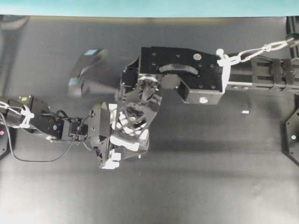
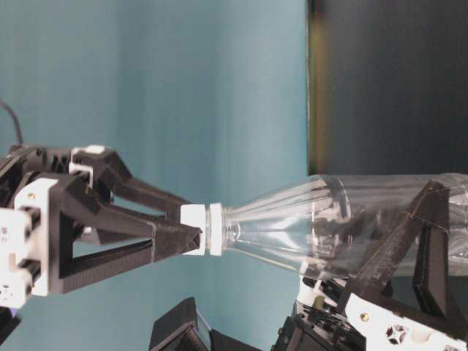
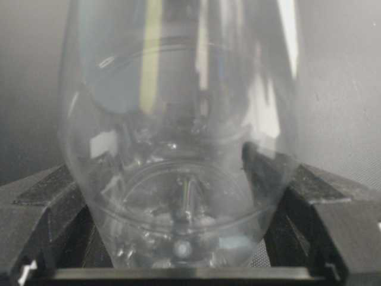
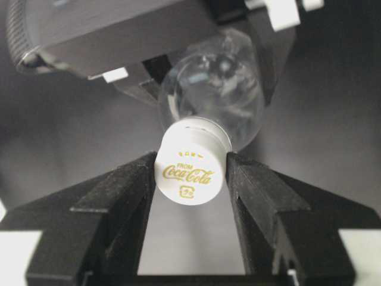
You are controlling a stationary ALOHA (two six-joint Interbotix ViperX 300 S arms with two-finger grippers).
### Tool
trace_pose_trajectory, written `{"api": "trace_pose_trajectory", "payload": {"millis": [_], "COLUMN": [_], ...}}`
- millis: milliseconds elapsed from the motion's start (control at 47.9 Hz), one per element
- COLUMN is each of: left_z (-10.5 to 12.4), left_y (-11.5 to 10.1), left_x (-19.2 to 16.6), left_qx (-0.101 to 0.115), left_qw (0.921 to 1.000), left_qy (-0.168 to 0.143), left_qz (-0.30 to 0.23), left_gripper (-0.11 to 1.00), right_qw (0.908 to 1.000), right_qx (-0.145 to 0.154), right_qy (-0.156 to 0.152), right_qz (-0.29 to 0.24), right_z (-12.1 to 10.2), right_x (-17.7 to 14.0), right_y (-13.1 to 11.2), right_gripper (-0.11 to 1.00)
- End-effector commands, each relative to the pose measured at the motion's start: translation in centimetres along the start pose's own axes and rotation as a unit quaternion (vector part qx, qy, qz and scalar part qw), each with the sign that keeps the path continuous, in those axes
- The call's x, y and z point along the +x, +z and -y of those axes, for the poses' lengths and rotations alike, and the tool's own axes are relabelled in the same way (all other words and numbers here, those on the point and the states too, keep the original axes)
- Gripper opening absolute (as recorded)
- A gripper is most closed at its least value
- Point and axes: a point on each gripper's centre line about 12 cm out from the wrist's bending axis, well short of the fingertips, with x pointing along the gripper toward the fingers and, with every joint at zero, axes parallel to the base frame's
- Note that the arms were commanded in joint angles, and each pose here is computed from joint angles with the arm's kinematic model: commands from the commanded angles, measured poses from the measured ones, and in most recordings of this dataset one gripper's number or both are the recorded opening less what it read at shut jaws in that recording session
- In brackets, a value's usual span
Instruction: Open the bottle cap by holding the bottle with the left arm and twisting the cap with the right arm.
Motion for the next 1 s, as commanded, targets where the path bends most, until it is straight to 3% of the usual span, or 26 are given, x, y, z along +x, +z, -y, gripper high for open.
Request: {"api": "trace_pose_trajectory", "payload": {"millis": [0,250,355,459,793,980], "left_z": [-0.1,-0.1,-0.1,-0.1,-0.1,-0.1], "left_y": [0.4,0.3,0.3,0.3,0.4,0.4], "left_x": [0.1,0.1,0.1,0.1,0.2,0.3], "left_qx": [0.001,0.001,0.001,0.001,0.0,-0.001], "left_qw": [1.0,1.0,1.0,1.0,1.0,1.0], "left_qy": [0.001,0.001,0.001,0.001,0.001,0.001], "left_qz": [0.006,0.006,0.005,0.005,0.006,0.008], "left_gripper": [0.81,0.81,0.81,0.81,0.81,0.81], "right_qw": [0.998,0.9796,0.9628,0.9477,0.9476,0.9528], "right_qx": [-0.062,-0.201,-0.27,-0.319,-0.319,-0.303], "right_qy": [0.004,0.005,0.005,0.006,0.007,0.007], "right_qz": [0.005,-0.005,-0.004,-0.005,-0.006,0.002], "right_z": [-0.6,-0.7,-1.1,-1.4,-1.6,-1.7], "right_x": [-0.5,-0.4,-0.3,-0.3,-0.2,-0.1], "right_y": [0.0,-0.2,-0.3,-0.4,-0.6,-0.6], "right_gripper": [0.38,0.38,0.38,0.38,0.38,0.38]}}
